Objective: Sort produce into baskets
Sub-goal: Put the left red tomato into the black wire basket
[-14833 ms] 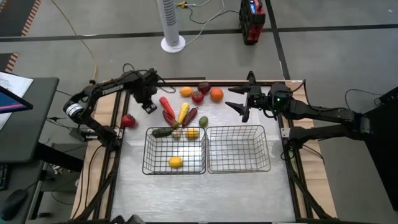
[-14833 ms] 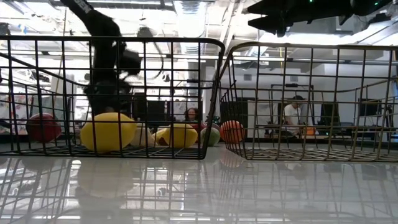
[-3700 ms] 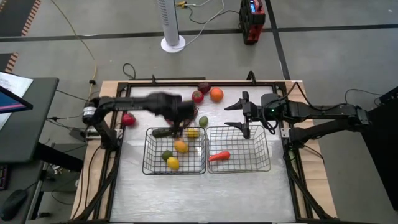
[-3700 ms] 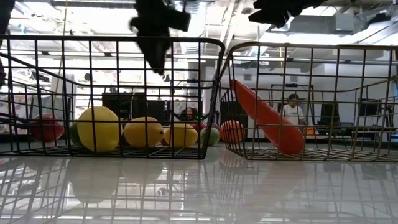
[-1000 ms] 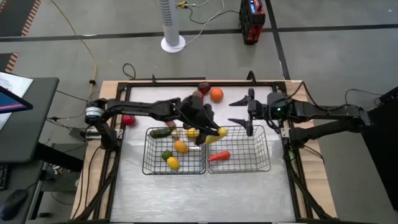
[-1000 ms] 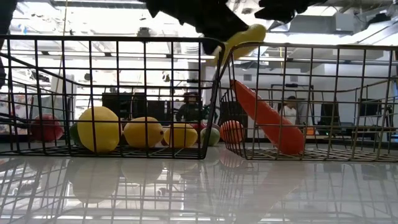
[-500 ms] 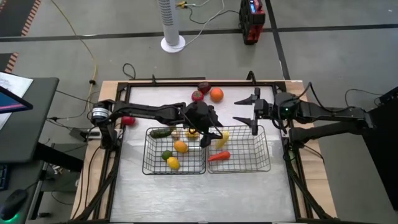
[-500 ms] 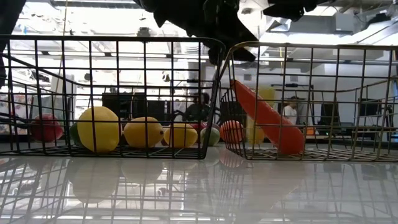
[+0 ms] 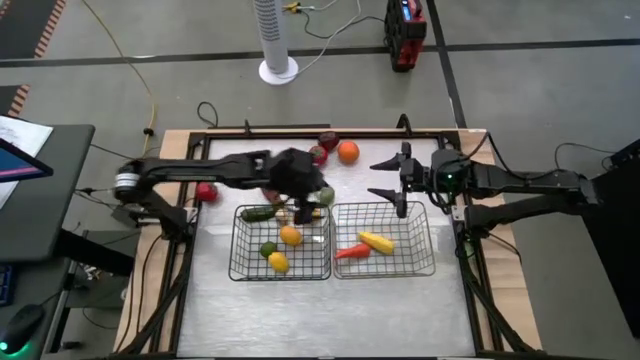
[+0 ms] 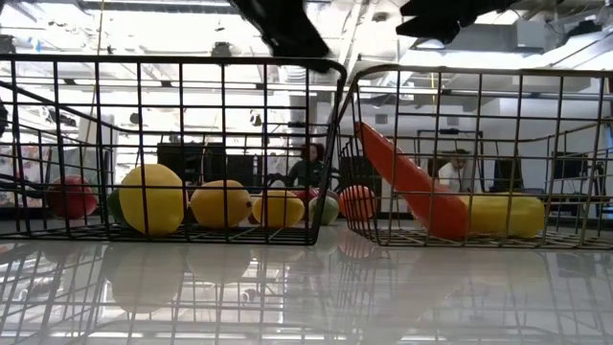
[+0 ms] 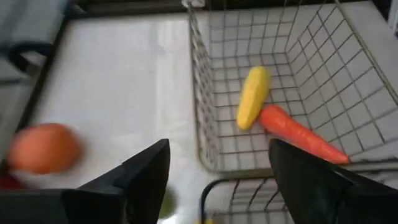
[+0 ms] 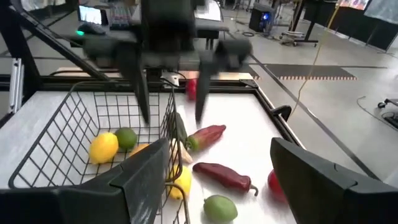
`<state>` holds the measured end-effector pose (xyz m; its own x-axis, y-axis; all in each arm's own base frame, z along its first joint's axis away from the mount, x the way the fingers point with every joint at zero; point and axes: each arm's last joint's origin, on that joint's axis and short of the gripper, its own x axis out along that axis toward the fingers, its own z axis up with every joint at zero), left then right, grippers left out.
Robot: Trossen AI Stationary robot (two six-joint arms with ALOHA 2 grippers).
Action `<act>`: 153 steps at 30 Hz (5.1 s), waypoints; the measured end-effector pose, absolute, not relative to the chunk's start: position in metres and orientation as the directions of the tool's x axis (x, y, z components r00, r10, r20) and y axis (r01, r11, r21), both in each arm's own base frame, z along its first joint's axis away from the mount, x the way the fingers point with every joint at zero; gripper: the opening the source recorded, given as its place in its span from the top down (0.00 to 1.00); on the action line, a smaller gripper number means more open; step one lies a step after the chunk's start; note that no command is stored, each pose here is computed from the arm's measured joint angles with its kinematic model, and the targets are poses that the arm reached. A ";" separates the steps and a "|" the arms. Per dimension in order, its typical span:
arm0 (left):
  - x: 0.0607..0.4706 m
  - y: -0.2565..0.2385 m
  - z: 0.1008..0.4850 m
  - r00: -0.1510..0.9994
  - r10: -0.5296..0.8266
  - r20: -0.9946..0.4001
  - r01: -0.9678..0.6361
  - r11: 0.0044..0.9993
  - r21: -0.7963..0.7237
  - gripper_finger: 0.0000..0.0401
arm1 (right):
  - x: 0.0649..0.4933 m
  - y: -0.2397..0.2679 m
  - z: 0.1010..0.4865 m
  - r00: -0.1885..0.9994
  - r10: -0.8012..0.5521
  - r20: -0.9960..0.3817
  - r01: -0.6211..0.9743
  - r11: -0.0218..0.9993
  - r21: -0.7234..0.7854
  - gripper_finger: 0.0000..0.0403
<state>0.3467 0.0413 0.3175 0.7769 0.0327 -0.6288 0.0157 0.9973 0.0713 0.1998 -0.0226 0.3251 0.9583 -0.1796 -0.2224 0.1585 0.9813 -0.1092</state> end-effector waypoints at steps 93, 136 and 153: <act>0.115 0.138 0.167 -0.345 -0.040 -0.938 -0.488 0.861 0.143 0.17 | 0.201 -0.022 0.336 0.979 -0.172 -0.112 0.141 0.960 -0.240 0.23; 0.276 0.068 0.315 0.605 0.079 -0.792 -0.265 0.958 -0.106 0.31 | 0.201 -0.022 0.336 0.978 -0.173 -0.115 0.141 0.961 -0.240 0.23; 0.316 0.009 0.263 0.431 -0.205 -0.879 0.008 0.975 -0.223 0.21 | 0.201 -0.023 0.335 0.976 -0.176 -0.126 0.142 0.960 -0.241 0.23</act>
<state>0.3164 0.0094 0.2628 0.4313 -0.2051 -0.8786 0.0084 0.9747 -0.2234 0.2007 -0.0225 0.3349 0.9763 -0.1757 -0.1261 0.1417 0.9602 -0.2405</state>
